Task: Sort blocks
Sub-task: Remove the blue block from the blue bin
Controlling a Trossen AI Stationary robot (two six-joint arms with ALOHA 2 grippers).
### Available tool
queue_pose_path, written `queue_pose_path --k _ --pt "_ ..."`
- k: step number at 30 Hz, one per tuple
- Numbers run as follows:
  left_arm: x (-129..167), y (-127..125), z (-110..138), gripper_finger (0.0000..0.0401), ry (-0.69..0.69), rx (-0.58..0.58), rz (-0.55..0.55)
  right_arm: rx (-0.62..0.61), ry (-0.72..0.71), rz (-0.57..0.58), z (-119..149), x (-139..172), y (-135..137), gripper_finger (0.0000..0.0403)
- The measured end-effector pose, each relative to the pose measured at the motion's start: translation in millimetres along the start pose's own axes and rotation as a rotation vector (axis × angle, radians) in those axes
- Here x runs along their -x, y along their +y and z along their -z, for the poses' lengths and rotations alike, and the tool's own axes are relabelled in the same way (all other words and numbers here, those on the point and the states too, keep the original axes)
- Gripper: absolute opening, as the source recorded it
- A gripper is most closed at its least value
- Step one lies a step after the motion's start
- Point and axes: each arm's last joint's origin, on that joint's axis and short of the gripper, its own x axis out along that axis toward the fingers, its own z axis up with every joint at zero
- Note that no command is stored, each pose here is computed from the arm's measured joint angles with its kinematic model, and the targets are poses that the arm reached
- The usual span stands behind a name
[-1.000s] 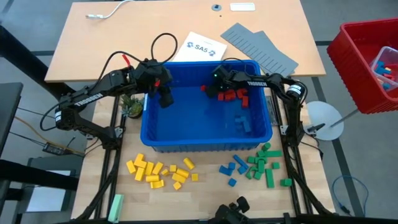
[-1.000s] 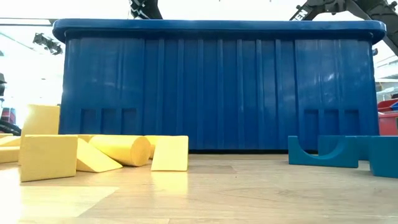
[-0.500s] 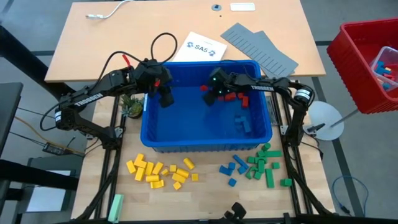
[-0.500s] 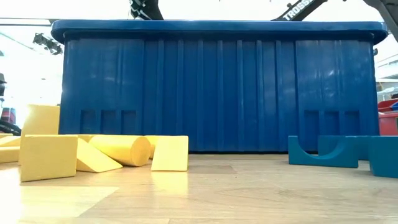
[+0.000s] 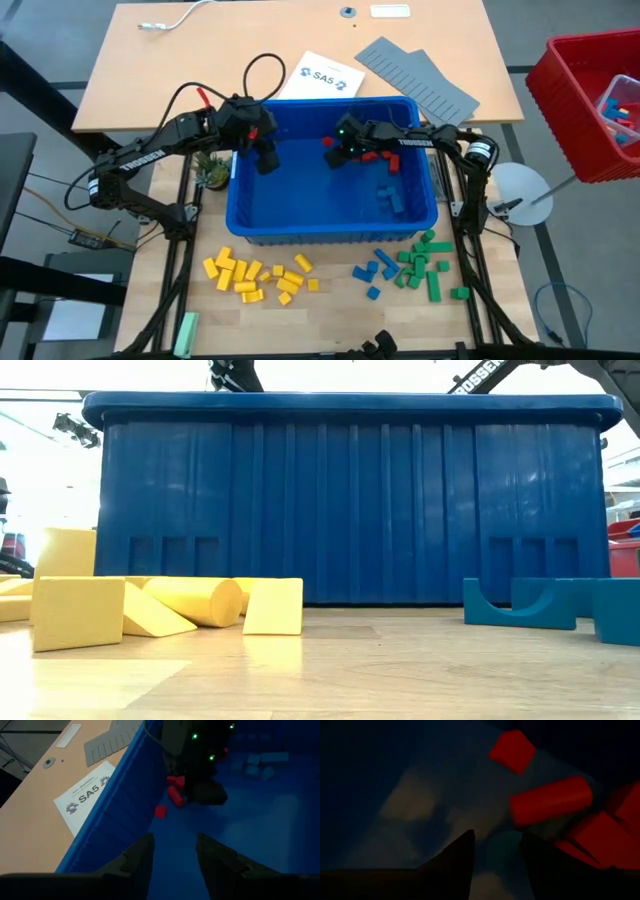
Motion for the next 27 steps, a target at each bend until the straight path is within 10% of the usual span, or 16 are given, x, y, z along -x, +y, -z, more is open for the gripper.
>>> queue_pose_path --k 27 --pt "0 0 0 0.0158 -0.001 -0.001 0.004 0.022 0.05 0.036 17 -34 9 0.0162"
